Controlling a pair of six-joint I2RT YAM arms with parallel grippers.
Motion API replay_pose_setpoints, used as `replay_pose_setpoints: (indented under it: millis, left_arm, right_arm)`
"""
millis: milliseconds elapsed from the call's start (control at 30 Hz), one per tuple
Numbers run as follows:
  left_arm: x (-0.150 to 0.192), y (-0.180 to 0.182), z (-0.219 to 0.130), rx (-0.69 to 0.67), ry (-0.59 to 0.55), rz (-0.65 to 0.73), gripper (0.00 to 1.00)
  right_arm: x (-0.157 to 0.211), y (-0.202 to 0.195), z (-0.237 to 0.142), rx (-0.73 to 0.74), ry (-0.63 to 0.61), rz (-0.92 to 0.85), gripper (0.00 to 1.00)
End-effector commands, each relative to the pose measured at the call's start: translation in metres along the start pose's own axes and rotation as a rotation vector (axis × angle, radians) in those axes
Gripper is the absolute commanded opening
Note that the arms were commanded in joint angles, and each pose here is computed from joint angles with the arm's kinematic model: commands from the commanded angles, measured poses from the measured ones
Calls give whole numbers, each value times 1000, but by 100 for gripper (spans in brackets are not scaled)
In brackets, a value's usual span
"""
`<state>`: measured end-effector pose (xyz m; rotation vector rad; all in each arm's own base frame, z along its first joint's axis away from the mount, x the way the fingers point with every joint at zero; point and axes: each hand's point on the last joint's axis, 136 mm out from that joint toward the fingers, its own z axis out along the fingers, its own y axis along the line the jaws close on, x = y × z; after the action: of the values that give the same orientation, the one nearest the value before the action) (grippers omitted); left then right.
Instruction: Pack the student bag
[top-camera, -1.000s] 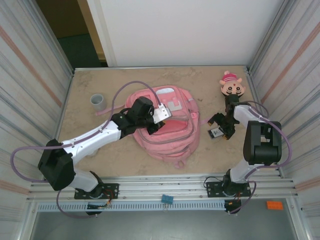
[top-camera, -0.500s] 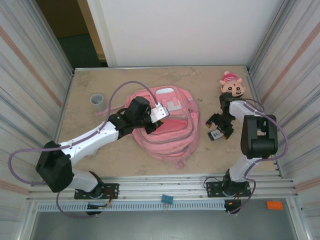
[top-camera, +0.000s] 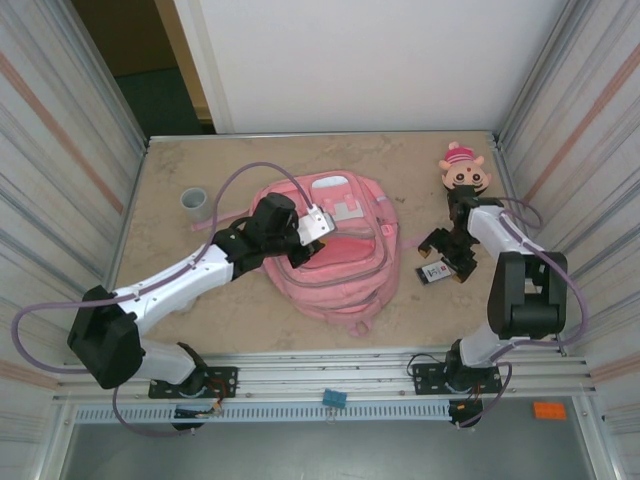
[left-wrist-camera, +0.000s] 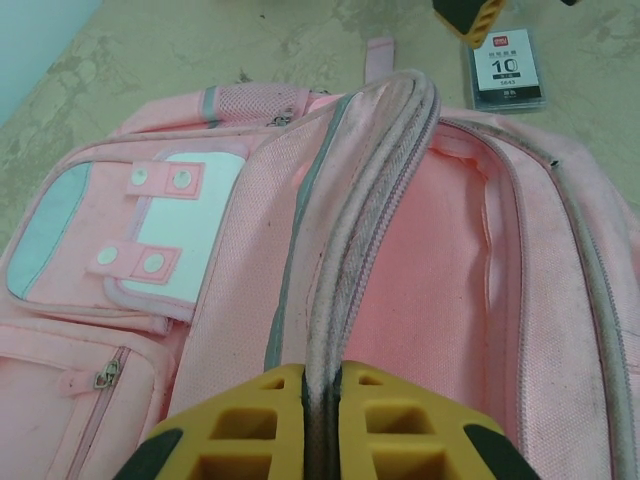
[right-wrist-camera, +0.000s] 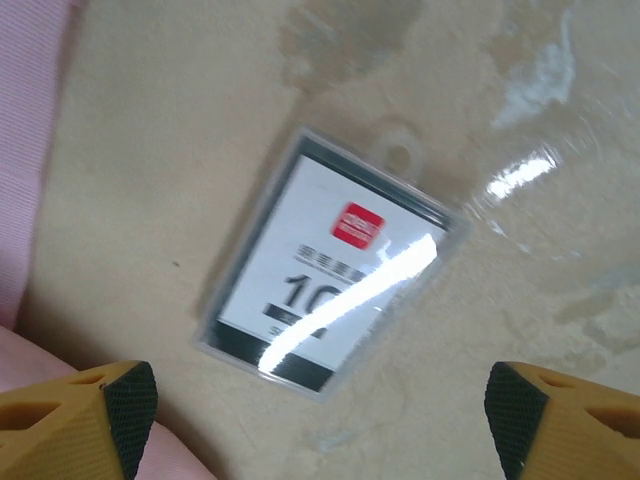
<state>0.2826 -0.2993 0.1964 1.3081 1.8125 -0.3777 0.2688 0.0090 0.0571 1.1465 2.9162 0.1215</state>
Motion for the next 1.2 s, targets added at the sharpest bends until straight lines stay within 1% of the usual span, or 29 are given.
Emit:
replay_pose_setpoints:
  millis: [0,167,367,633,833,900,967,1067,1100,1167]
  left_arm:
    - [-13,10,-14,-31,-61,-6,2]
    - [-12,9,-14,-21,-60,-4,2]
    - [-11,7,-13,-16,-62,-8,2]
    - [-10,10,-12,-21,-61,-12,3]
    - [-11,12,-13,-21,-64,-12,3]
    - [-12,12,-13,-22,-67,-11,2]
    - [-12,12,-14,-23,-67,-12,3]
    - [-13,12,-15,-25,-68,-11,3]
    - [-12,12,-16,-26,-66,-14,3]
    - [-12,12,-16,-25,-69,-17,3]
  right_arm:
    - [14,-7,14,-6,64,78,86]
    - [11,5,26,-60,59,131,86]
    - [8,6,32,-43,33,140,86]
    - [10,3,47,-25,55,159,86]
    - [9,6,57,-22,71,139,80]
    - [8,5,61,-7,82,124,76]
    - [8,3,64,9,94,104,68]
    - [9,2,64,28,106,65,52]
    - [10,2,63,28,107,54,48]
    - [11,4,59,22,103,28,43]
